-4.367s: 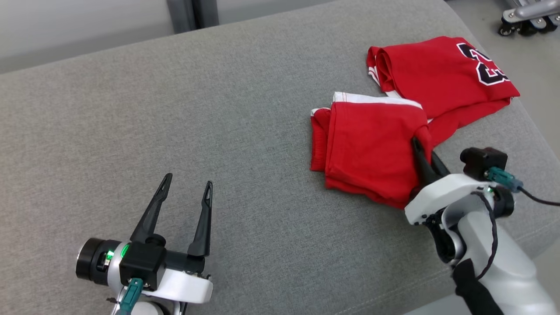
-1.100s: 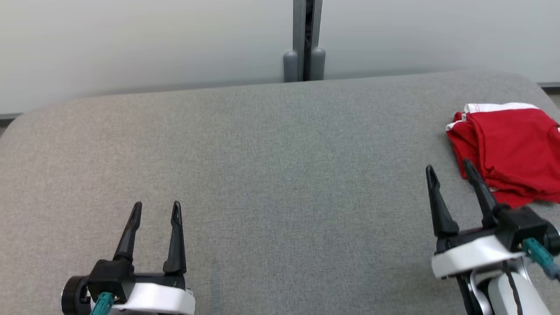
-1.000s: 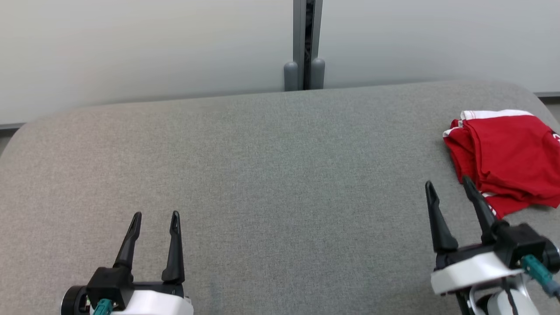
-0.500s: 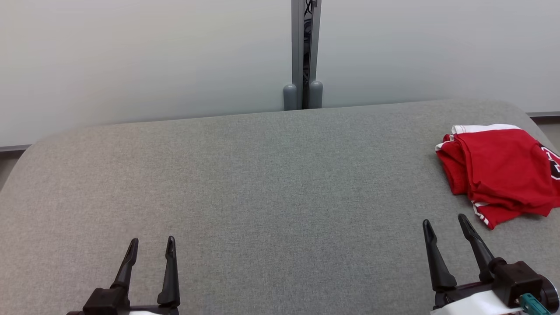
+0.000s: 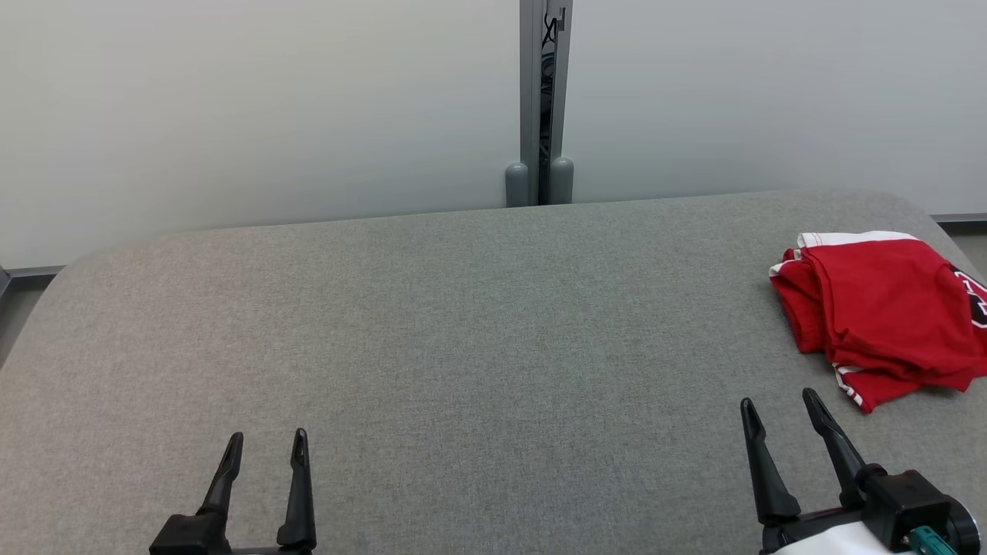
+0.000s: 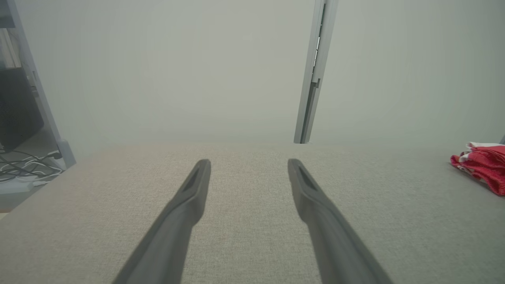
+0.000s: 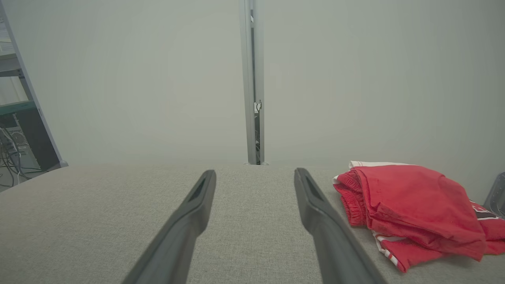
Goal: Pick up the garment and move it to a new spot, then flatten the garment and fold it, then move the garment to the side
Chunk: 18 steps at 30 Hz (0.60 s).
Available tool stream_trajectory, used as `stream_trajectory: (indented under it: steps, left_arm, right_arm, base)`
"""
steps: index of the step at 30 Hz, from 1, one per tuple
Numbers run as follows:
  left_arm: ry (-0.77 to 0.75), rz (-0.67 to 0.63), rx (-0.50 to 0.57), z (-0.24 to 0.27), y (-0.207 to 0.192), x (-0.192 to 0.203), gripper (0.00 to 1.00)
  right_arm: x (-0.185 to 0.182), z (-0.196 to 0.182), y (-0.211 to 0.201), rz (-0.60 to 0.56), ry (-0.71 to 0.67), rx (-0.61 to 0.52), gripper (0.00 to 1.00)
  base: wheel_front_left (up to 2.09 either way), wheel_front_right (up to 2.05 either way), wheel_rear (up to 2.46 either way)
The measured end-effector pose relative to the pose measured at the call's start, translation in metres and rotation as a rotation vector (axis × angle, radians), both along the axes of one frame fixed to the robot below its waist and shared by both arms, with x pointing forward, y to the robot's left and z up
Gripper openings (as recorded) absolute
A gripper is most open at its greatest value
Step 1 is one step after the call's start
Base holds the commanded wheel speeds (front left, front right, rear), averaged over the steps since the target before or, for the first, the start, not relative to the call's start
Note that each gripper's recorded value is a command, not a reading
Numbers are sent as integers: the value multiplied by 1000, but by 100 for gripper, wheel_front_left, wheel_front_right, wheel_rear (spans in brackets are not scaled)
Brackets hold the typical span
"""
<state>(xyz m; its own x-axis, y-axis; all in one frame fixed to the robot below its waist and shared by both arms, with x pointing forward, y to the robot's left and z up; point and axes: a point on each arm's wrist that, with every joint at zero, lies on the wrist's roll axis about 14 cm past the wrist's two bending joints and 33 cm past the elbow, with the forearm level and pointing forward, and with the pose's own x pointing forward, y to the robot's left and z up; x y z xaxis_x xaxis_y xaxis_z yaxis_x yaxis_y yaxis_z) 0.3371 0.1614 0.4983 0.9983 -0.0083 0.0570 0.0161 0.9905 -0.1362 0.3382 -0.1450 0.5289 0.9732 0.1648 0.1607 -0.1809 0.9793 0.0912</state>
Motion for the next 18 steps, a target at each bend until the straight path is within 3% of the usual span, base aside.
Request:
stream_trajectory:
  steps: [9,10,18]
  left_arm:
    - [4,-1,9,-2,0,-1,100]
    - [7,-2,9,-2,-1,-1,0]
    - [123,7,-22,-36,-1,-14,0]
  right_arm:
    - [-2,-2,3,8,7,5,100]
    - [-2,-3,3,8,11,5,0]
    - [-13,-38,2,-2,128,41,0]
  base:
    - [0,0,0]
    - [0,0,0]
    - [0,0,0]
